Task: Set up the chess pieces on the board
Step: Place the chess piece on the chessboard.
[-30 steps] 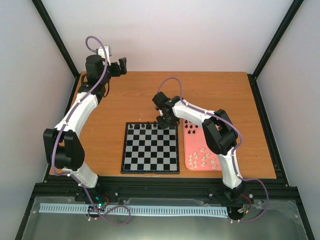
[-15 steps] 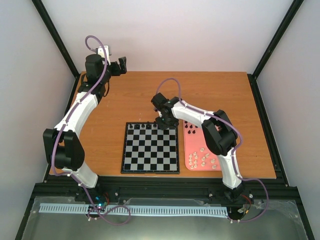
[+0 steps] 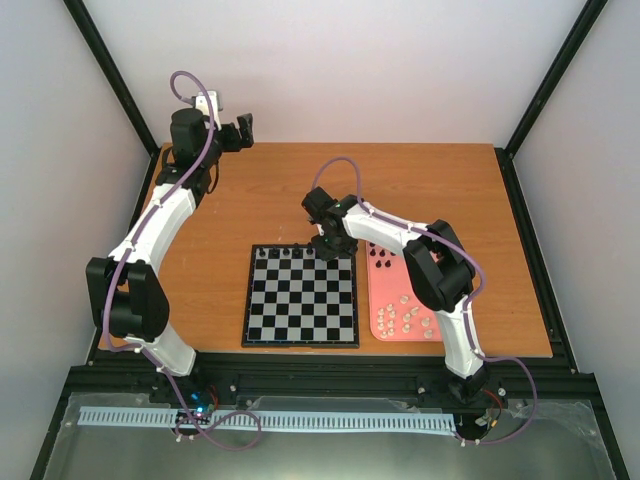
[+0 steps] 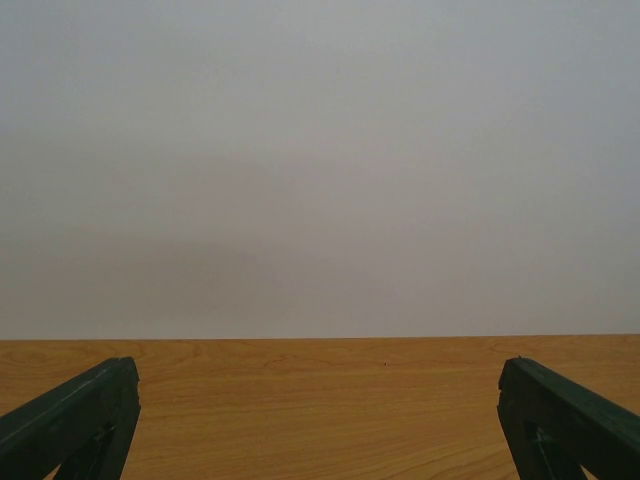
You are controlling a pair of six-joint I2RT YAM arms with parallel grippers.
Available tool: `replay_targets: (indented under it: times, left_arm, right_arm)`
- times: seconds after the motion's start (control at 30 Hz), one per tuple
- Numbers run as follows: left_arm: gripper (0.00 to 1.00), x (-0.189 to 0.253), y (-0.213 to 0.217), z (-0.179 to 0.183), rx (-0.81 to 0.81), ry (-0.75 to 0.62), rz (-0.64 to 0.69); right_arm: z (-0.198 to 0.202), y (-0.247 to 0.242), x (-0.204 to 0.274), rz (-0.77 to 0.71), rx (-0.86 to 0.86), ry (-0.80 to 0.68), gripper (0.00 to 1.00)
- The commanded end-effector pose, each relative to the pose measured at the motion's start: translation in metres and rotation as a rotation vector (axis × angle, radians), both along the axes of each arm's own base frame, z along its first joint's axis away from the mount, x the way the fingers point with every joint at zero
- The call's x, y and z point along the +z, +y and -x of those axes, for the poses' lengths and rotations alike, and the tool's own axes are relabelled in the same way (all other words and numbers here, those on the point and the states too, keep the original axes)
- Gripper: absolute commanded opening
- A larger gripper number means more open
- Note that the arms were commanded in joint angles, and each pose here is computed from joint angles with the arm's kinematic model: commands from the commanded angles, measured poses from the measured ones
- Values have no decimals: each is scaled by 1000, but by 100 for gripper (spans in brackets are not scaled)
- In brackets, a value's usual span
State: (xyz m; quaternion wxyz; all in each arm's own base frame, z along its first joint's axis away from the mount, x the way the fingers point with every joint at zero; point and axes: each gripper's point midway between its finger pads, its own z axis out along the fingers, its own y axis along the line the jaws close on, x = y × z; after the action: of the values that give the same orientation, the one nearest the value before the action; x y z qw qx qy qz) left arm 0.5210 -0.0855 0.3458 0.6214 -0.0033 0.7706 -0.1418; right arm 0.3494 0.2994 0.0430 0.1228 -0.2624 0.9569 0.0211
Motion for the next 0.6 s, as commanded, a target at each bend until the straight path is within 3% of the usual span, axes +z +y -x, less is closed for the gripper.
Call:
replay_targets:
  times: [0.0,0.13,0.33,0.57]
  left_arm:
    - [100,19,-3,-2,-11,-40,3]
    - [100,20,-3,-1,-10,-41,0]
    - [100,19,-3,-1,-11,-39,0]
    - [100,17,-4,-3,-12,-36,-1]
  right_arm:
    - [3,-5,8,18,-4,-19,15]
    - [2,-3,10,7,3,-23,16]
    - [3,-1,22,-24,11,-49,32]
    - [1,0,30,-40,18,-70,34]
